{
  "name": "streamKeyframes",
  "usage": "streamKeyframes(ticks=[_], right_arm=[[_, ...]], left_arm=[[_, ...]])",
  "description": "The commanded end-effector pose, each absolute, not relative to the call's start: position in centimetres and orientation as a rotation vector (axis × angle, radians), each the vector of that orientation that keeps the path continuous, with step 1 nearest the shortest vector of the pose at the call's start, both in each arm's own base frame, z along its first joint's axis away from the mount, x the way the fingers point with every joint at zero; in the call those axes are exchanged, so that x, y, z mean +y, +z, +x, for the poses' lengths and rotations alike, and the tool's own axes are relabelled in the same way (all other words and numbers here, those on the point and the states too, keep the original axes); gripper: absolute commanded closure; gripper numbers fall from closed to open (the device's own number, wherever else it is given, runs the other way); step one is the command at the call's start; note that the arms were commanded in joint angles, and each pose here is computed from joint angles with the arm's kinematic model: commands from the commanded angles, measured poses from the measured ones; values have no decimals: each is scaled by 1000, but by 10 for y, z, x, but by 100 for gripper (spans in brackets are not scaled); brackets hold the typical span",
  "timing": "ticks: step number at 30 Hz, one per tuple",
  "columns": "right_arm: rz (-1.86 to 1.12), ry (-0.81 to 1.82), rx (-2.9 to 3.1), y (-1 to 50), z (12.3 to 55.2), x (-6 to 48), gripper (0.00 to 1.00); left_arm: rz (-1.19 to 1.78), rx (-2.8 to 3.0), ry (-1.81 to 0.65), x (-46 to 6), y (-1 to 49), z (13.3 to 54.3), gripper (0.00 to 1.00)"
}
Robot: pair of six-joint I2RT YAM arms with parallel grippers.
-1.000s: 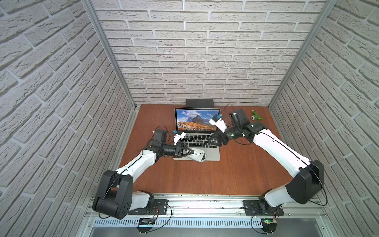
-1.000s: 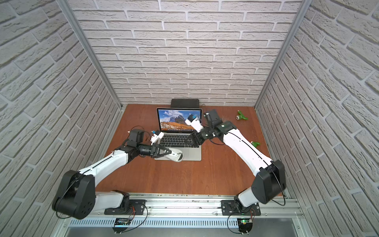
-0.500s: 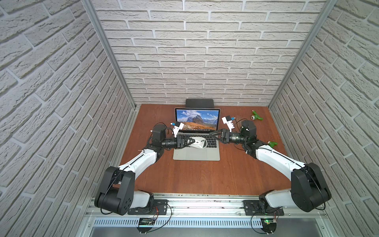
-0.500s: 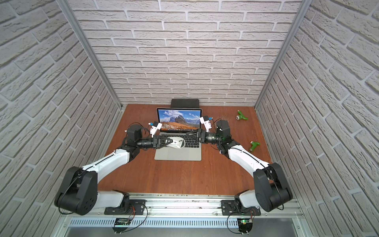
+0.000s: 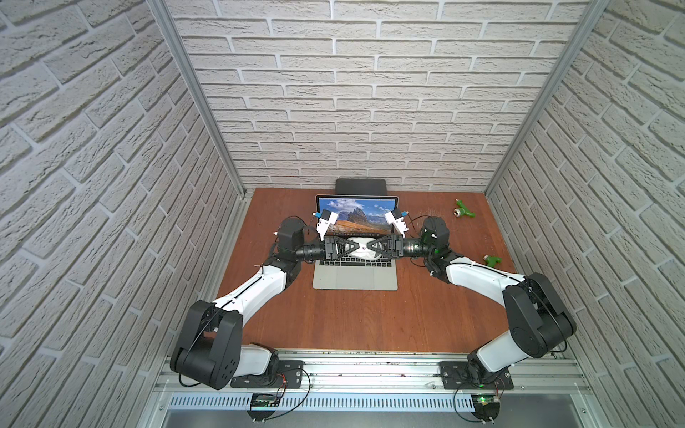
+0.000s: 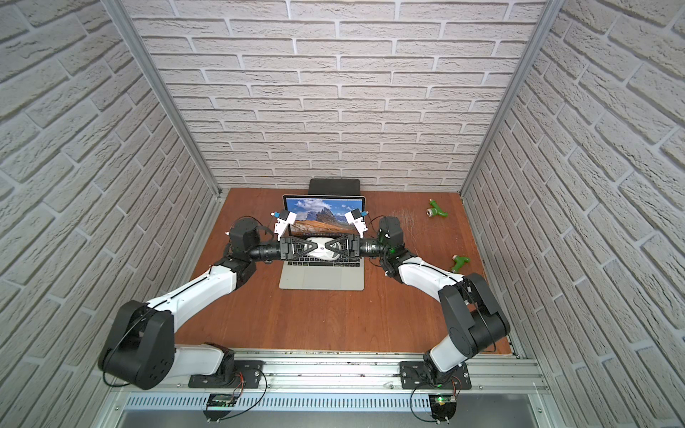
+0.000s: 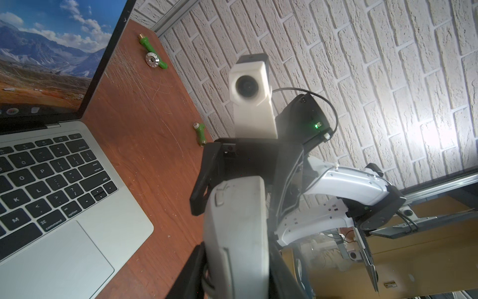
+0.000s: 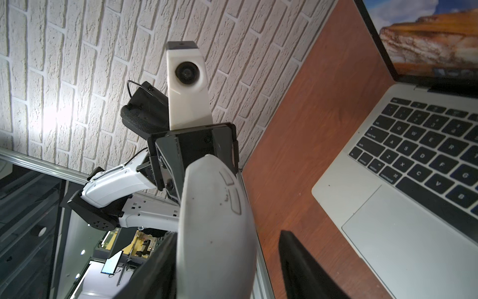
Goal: Remove the wireless mouse receiver from the laptop
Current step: Place the mouse at the center of the board.
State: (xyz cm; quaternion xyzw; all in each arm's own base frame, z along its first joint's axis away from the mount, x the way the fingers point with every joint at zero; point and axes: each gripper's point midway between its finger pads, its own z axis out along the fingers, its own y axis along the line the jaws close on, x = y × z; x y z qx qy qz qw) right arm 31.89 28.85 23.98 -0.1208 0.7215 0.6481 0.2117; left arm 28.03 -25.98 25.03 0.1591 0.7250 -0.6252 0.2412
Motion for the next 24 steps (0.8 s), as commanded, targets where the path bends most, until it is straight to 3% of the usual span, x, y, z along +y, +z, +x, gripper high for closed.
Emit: streamKeyframes(ticks=[1,11,24], right_arm=[[-380,1824,1896,263,320,291,38],[-363,1852,1882,269,311,287,48],[-386,1874,1868,279,302,285,47]], left_arm=[[511,1871,-1693,-264,277,283,100],[490,1869,-1676,-260,275,287,100],[486,1861,-1670,-256,274,290,100]])
